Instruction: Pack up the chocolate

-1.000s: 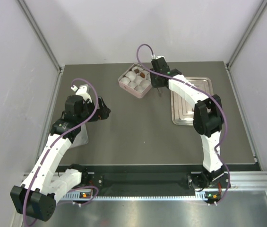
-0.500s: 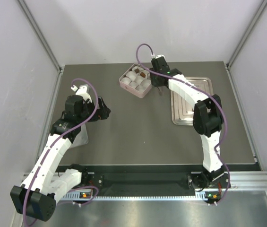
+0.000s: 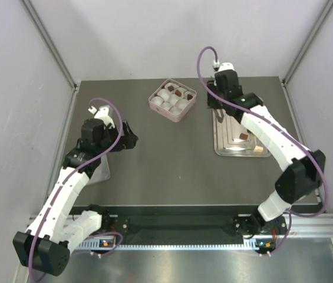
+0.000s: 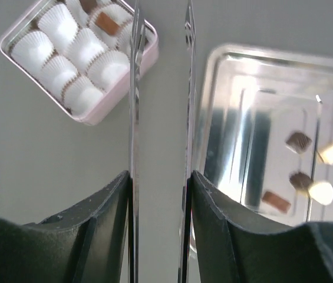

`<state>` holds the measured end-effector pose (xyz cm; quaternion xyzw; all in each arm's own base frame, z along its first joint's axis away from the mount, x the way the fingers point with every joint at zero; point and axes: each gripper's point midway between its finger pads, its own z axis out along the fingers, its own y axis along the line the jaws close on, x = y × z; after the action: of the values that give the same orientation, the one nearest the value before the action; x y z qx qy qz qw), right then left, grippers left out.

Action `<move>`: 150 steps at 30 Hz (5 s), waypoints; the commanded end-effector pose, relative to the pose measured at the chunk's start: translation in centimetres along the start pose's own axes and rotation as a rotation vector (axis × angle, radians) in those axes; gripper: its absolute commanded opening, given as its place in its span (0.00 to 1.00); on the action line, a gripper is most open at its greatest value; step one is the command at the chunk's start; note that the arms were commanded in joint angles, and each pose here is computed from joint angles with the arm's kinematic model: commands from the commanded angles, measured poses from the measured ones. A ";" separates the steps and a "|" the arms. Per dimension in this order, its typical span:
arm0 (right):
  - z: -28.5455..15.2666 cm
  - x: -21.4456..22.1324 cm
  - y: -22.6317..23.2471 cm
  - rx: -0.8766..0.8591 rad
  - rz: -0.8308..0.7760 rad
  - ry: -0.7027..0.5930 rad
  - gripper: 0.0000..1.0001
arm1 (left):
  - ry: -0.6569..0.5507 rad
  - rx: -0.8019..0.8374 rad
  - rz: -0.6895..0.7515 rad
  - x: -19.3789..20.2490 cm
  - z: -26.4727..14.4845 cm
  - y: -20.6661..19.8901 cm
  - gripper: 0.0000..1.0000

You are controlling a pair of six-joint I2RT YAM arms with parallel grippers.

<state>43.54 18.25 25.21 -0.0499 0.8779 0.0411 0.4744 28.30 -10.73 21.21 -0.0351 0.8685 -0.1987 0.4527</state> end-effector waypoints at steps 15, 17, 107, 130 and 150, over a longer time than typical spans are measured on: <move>-7.0 15.1 -10.5 0.194 0.186 0.270 0.44 | -0.061 0.036 0.020 -1.5 -0.3 -0.8 0.99; -7.3 15.9 -10.9 0.205 0.201 0.278 0.44 | -0.059 0.036 0.020 -1.4 -0.3 -0.8 0.99; 7.6 -2.2 14.4 -0.345 -0.069 -0.114 0.38 | -0.069 0.016 0.022 -1.6 -0.4 -0.5 0.99; 15.4 2.1 15.2 -0.267 -0.117 -0.060 0.41 | -0.056 0.013 0.021 -1.4 -0.2 -0.4 0.99; 8.8 -3.4 12.3 -0.211 -0.157 -0.179 0.45 | -0.055 0.009 0.022 -1.4 -0.2 -0.4 0.99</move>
<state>52.31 32.20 14.31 -0.1748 0.8607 0.0877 0.4701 28.31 -10.68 21.18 -0.0359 0.8688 -0.1970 0.4528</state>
